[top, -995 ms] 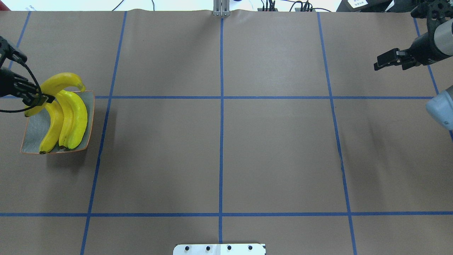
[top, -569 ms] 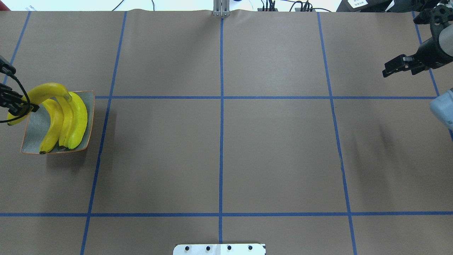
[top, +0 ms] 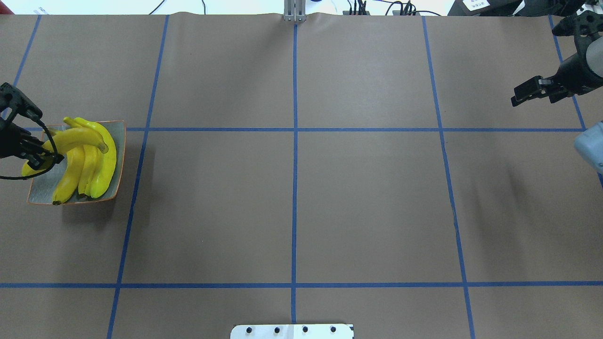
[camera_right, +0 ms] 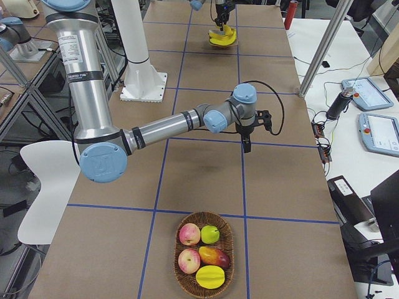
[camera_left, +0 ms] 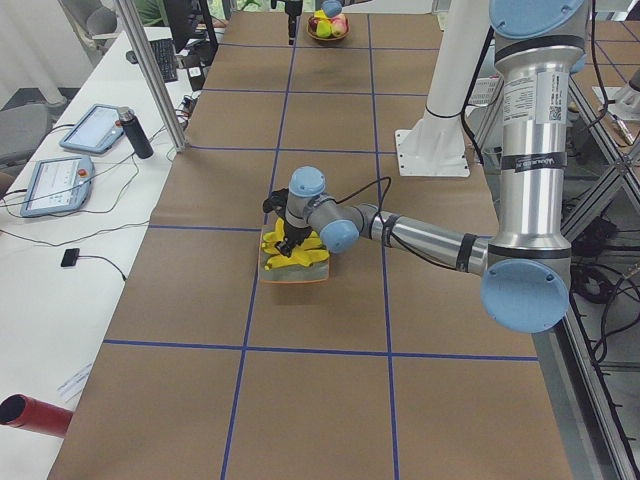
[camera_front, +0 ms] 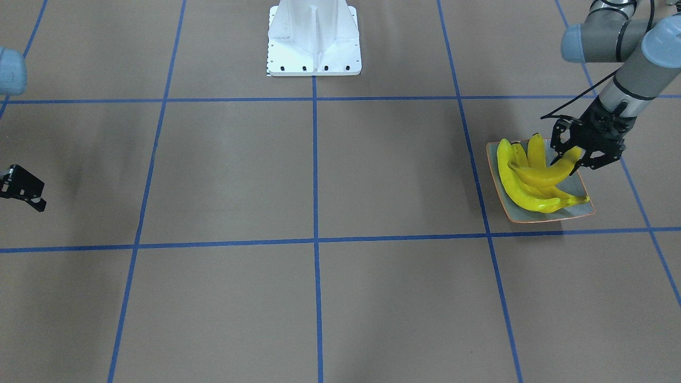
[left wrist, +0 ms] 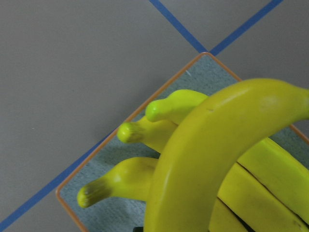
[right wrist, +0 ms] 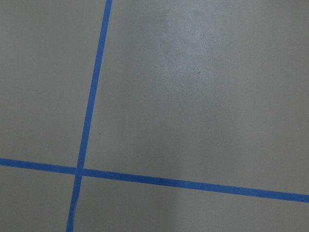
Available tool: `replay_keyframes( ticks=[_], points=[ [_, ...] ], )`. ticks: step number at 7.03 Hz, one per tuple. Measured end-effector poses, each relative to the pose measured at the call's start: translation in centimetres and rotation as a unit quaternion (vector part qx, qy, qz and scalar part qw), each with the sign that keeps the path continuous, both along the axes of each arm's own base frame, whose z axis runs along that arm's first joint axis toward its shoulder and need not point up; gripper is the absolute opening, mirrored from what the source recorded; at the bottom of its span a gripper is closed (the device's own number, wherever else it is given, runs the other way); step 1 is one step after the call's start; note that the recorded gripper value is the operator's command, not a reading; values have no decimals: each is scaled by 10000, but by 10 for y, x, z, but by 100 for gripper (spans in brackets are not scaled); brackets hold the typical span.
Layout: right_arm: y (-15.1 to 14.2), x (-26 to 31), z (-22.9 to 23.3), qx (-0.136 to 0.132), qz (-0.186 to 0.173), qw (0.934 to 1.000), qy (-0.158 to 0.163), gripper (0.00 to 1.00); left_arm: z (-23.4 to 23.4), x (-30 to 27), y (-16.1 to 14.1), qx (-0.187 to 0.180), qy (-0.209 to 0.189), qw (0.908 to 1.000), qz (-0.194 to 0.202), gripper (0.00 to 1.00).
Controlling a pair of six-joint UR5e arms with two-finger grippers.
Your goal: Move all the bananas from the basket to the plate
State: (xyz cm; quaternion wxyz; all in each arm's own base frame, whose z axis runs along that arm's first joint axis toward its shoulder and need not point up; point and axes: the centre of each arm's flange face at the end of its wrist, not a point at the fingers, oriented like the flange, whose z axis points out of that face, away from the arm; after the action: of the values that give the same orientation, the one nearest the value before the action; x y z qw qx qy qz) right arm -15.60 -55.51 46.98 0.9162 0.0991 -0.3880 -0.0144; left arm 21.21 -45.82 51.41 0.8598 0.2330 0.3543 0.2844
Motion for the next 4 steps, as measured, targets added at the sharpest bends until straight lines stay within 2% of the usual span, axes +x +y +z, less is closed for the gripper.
replay_keyframes(
  ticks=[3,4],
  points=[
    [-2,-2,6,-35,-9,10000,21,99,5,9,2,-19,-55,10000,50,0],
    [-3,-2,8,-49,-8,10000,31,99,7,10,2,-36,-71,10000,57,20]
  ],
)
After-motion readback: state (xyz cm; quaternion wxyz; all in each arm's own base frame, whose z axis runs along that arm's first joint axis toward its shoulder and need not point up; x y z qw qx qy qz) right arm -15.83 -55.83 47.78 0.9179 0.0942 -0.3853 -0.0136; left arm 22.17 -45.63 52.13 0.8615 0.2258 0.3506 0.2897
